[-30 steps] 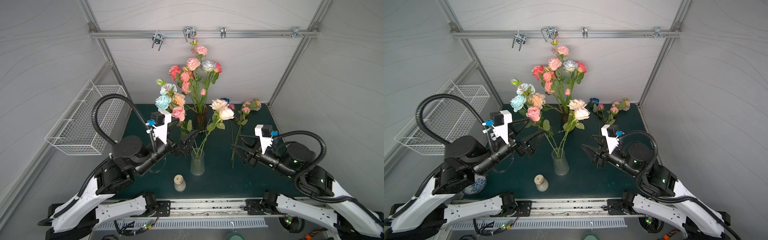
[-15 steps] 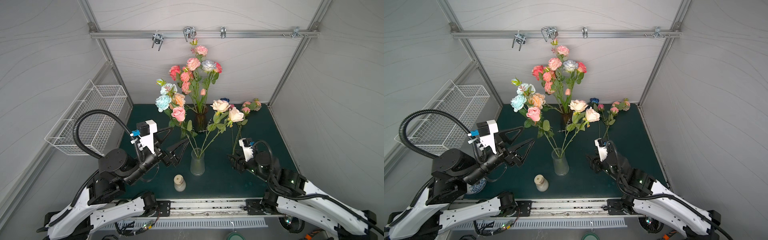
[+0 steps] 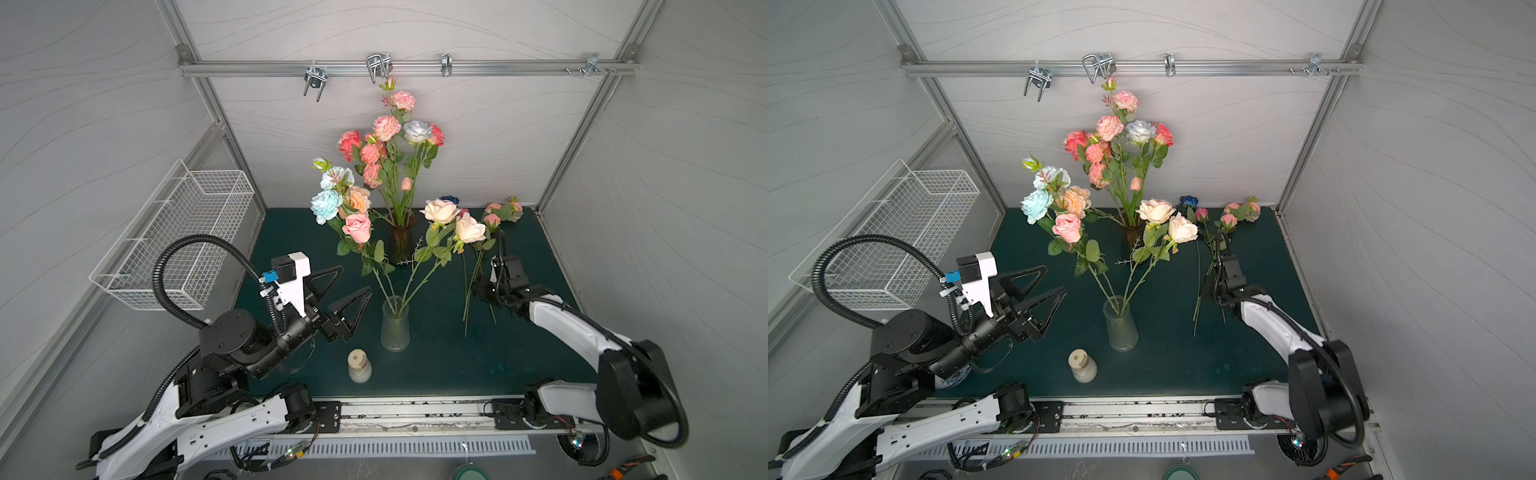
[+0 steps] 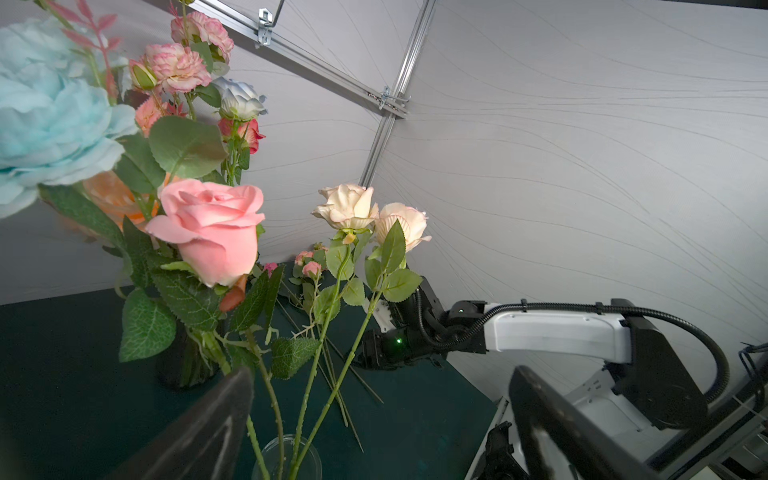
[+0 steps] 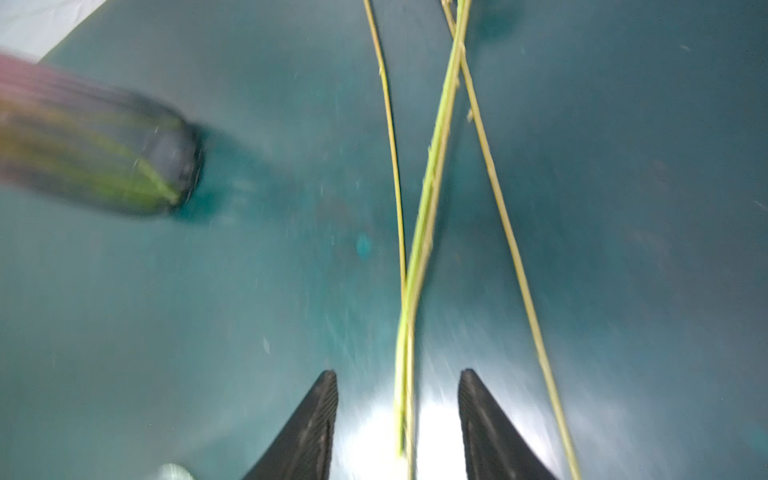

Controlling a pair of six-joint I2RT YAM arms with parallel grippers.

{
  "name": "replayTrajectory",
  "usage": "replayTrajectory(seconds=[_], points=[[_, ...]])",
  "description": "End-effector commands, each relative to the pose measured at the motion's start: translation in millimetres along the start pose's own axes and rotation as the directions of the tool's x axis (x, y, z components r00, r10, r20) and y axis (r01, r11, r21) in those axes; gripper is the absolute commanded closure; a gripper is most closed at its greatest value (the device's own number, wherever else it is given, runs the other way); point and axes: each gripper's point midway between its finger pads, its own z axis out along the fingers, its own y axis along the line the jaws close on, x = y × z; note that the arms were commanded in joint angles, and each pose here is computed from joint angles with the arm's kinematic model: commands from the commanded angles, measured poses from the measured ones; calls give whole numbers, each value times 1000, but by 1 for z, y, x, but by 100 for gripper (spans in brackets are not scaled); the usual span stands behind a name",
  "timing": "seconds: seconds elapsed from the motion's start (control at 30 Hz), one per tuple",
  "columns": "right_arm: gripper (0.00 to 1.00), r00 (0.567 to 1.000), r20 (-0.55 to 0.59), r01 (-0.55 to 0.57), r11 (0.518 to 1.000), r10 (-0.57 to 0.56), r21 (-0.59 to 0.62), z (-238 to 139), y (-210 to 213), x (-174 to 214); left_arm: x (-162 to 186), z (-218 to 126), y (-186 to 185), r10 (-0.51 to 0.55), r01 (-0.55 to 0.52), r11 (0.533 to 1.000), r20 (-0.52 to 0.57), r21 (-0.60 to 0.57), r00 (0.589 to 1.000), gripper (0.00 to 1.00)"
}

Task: Arrange the flowers into the vase
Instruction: 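Move the right gripper down to the stems in the flower pile, then grasp a pink rose stem with the right gripper and lift it high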

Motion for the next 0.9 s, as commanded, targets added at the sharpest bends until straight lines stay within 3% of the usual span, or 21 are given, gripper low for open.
replayTrajectory(seconds=[0.0,0.3,0.63,0.87], points=[[53,995,28,-97,995,97,3,22,-3,-25,-7,-6,-4,-33,33,999,17,23,999,2],[60,981,6,-192,980,192,48,60,-19,-41,1,-9,-9,-25,26,998,-16,62,1000,2],[68,977,10,-214,973,214,88,80,-28,-46,-4,-13,-6,-11,11,999,1,49,1000,2],[89,979,28,-203,973,201,108,84,-34,-50,-4,-14,-2,-6,6,1000,0,23,1000,2]])
